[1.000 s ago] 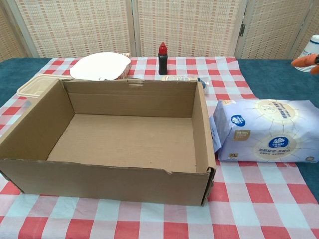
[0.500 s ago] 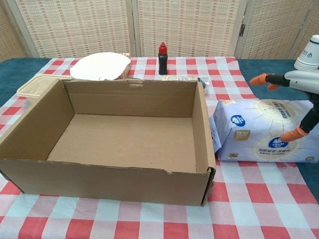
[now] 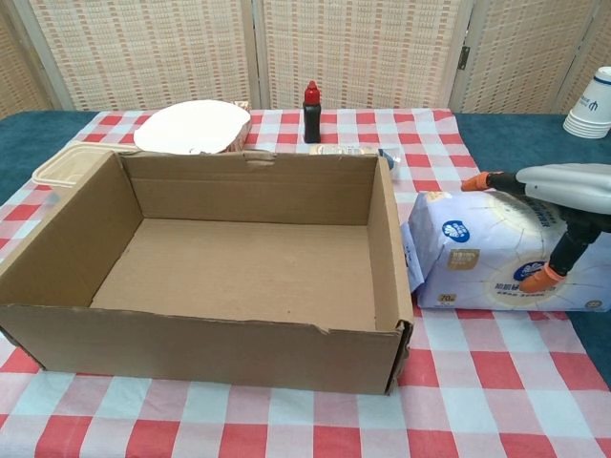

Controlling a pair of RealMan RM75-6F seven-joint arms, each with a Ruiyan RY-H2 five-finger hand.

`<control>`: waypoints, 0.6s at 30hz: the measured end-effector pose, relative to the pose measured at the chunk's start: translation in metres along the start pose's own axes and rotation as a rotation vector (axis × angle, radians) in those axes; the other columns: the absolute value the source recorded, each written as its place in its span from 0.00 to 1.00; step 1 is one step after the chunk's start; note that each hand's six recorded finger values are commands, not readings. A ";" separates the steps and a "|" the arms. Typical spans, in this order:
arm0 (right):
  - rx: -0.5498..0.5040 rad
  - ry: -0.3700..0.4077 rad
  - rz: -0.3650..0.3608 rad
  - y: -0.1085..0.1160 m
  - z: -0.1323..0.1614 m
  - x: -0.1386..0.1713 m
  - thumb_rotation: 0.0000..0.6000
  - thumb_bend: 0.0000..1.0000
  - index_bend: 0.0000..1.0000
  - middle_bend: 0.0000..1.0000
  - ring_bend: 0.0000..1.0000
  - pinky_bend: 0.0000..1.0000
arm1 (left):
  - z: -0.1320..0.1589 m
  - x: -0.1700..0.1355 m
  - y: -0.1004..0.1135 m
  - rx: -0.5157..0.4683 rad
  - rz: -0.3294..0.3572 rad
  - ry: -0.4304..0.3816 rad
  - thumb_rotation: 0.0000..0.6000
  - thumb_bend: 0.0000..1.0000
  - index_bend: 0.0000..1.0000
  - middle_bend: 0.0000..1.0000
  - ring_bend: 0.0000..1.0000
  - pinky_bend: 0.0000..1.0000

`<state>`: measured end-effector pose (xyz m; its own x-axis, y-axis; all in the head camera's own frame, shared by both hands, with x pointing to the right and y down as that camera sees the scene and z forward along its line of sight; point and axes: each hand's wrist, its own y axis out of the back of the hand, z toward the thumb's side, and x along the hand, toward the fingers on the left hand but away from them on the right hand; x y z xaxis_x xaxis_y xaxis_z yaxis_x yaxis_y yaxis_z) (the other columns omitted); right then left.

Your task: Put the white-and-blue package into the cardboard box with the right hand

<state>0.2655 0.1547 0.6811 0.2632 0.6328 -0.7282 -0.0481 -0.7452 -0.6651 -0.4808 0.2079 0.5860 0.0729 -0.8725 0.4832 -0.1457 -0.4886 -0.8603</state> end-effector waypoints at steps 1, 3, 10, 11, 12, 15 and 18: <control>0.000 0.004 -0.002 0.000 0.001 0.000 1.00 0.00 0.02 0.01 0.00 0.00 | 0.000 0.000 0.000 0.000 0.000 0.000 1.00 0.21 0.00 0.00 0.00 0.07; 0.003 0.013 -0.008 -0.001 0.003 -0.001 1.00 0.00 0.09 0.05 0.00 0.04 | 0.000 0.000 0.000 -0.001 -0.001 0.000 1.00 0.21 0.00 0.00 0.00 0.07; 0.016 0.012 -0.031 -0.002 0.002 -0.003 1.00 0.00 0.31 0.21 0.13 0.26 | 0.000 0.000 0.000 -0.003 -0.001 0.000 1.00 0.21 0.00 0.00 0.00 0.07; 0.017 0.010 -0.032 -0.002 0.002 -0.003 1.00 0.00 0.33 0.22 0.15 0.28 | -0.001 0.000 0.000 -0.004 -0.001 0.001 1.00 0.21 0.00 0.00 0.00 0.07; 0.020 0.006 -0.034 -0.002 0.001 -0.004 1.00 0.00 0.34 0.22 0.16 0.30 | -0.001 0.000 0.000 -0.004 -0.001 0.002 1.00 0.21 0.00 0.00 0.00 0.07; 0.029 -0.001 -0.039 -0.003 0.000 -0.004 1.00 0.00 0.37 0.25 0.20 0.35 | -0.001 0.000 0.001 -0.004 -0.001 0.003 1.00 0.21 0.00 0.00 0.00 0.07; 0.034 -0.007 -0.046 -0.002 -0.001 -0.003 1.00 0.00 0.39 0.27 0.21 0.37 | -0.002 0.000 0.001 -0.004 -0.001 0.003 1.00 0.21 0.00 0.00 0.00 0.07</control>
<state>0.2659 0.1538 0.6850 0.2589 0.6682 -0.6975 -0.0683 -0.7077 -0.7032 -0.4824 0.2071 0.5857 0.0698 -0.8722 0.4842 -0.1491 -0.4890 -0.8594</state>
